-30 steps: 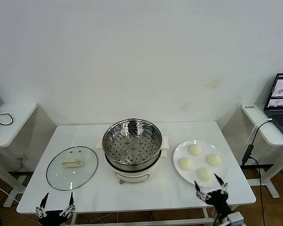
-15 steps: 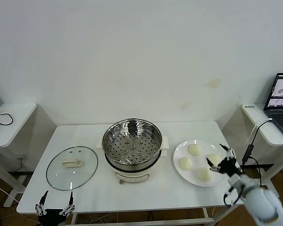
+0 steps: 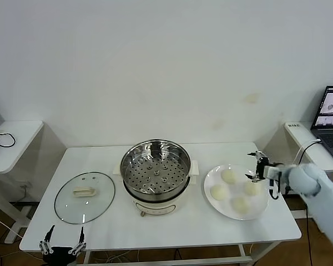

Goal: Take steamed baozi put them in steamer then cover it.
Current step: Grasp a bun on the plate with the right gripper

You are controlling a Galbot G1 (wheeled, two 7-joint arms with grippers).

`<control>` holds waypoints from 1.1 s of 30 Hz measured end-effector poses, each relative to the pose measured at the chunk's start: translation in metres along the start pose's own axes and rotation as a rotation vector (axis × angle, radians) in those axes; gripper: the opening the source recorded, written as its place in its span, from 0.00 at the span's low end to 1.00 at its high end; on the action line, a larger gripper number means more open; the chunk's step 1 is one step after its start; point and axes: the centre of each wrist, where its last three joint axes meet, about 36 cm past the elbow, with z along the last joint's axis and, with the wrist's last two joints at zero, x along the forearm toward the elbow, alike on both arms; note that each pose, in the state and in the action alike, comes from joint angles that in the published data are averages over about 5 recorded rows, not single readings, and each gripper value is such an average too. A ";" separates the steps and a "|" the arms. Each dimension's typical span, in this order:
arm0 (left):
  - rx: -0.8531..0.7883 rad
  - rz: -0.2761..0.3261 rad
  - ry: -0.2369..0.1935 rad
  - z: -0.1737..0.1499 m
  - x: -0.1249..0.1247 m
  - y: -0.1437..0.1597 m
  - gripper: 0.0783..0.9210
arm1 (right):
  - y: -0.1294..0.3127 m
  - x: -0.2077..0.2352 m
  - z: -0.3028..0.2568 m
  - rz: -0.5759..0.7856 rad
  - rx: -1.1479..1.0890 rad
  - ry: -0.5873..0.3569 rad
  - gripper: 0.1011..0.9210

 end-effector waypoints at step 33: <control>-0.048 -0.043 -0.024 -0.007 -0.007 0.019 0.88 | -0.057 -0.128 -0.046 -0.393 0.119 0.121 0.88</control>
